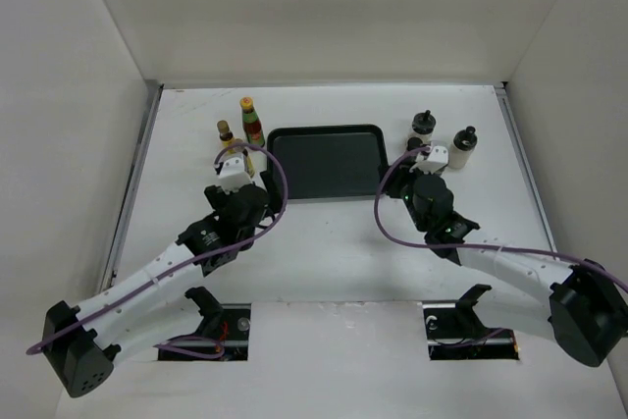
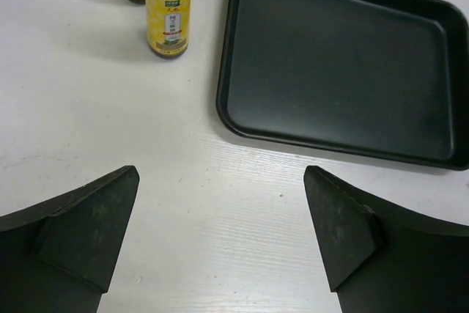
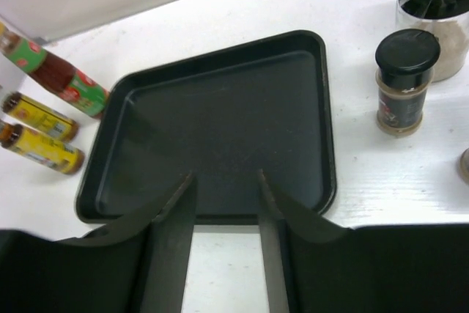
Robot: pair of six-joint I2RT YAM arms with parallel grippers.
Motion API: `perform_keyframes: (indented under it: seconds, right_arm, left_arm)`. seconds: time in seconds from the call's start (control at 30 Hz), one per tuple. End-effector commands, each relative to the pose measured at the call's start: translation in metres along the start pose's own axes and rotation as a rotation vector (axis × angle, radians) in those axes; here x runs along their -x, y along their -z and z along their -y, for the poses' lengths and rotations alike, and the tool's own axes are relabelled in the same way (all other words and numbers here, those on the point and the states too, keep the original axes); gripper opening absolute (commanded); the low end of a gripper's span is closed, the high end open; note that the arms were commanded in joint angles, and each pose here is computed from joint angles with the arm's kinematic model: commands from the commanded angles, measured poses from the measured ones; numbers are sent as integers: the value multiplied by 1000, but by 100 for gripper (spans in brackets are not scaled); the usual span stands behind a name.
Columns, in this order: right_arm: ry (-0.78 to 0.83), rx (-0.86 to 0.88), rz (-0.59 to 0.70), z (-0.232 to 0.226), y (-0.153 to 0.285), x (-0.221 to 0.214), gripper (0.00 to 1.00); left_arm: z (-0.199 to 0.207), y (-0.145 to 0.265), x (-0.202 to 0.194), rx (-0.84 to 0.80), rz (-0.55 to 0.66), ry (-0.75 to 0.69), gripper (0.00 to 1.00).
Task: Organize the condiment bottles
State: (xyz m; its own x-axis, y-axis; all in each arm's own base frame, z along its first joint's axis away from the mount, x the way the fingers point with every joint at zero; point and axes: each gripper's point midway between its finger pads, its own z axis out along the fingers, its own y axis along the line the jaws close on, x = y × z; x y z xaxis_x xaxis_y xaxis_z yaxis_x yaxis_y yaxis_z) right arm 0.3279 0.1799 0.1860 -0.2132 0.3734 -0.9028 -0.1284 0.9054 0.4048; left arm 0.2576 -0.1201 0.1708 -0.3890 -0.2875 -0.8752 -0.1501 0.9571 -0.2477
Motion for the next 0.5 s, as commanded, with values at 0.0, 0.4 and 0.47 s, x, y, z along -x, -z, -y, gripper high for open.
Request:
perform_keyframes:
  seconds: [0.0, 0.4, 0.47]
  right_arm:
    - [-11, 28, 27, -7, -4, 5, 47]
    - [1, 27, 18, -8, -6, 2, 45]
    - [7, 22, 9, -8, -7, 0, 45]
  left_arm:
    - [-7, -2, 3, 31, 14, 1, 100]
    - [-11, -2, 88, 125, 243, 36, 100]
    - [-4, 2, 114, 118, 305, 56, 100]
